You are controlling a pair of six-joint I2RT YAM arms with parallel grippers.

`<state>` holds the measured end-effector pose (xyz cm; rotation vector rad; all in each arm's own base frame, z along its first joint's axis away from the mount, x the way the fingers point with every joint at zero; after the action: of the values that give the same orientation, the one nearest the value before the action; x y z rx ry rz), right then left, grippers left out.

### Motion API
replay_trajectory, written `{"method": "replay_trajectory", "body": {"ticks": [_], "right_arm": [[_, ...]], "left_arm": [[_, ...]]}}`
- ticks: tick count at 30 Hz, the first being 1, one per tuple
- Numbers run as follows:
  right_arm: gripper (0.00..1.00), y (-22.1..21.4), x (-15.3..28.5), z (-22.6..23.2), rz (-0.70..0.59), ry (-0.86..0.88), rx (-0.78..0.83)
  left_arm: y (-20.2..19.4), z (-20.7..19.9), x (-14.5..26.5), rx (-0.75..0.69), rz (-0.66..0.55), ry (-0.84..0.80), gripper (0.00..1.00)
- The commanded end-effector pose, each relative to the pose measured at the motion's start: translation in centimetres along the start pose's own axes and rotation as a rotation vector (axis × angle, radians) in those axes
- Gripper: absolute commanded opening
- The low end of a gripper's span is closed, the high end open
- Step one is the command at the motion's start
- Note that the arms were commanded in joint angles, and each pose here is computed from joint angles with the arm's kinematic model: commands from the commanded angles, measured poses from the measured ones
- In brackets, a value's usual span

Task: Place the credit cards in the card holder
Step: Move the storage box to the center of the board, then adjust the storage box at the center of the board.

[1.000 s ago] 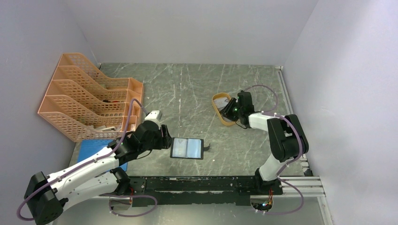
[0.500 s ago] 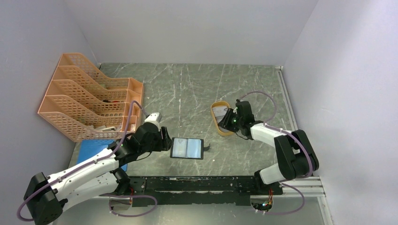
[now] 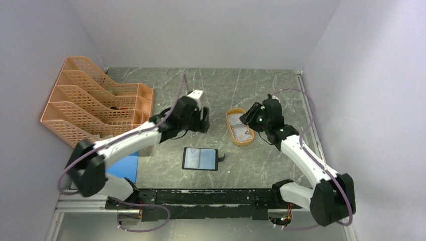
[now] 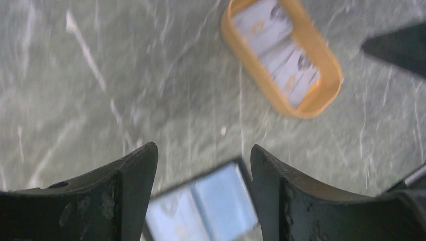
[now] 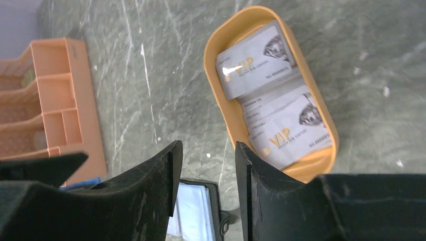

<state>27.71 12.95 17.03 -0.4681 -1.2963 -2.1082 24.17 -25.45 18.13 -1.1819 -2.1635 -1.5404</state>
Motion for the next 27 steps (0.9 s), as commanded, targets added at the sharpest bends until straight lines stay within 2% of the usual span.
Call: {"method": "replay_trajectory", "body": {"ticks": [1,7,17,22,27], "right_arm": [[0.48,-1.8,1.6,-2.6,0.022,-0.176,-0.120],[0.52,-4.3,1.2,-4.7,0.104,-0.291,-0.170],[0.52,-6.0,-0.5,-7.0,0.152,-0.392,-0.190],[0.50,-6.3,-1.7,-7.3,0.178,-0.394,-0.182],[0.43,-5.9,-2.7,-7.3,0.200,-0.389,-0.150]], "left_arm": [[4.3,-3.3,-4.1,-0.149,-0.026,-0.101,0.72],[5.1,-3.7,-4.7,-0.126,-0.060,-0.105,0.71],[3.2,0.3,0.3,-0.060,-0.117,0.023,0.71],[2.6,1.4,3.0,-0.034,-0.140,0.028,0.70],[1.4,2.4,4.4,-0.018,-0.136,0.032,0.70]]}}
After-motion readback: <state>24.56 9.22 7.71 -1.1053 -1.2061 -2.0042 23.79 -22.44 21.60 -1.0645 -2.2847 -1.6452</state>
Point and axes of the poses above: each gripper's point midway between its finger pads, its own x axis back along the fingers, its own z axis along the line the jaws close on, y = z × x, the point moved 5 cm from there along x, back along the fingers, and after that the axes turned 10 degrees about x, right-handed, at the moved point
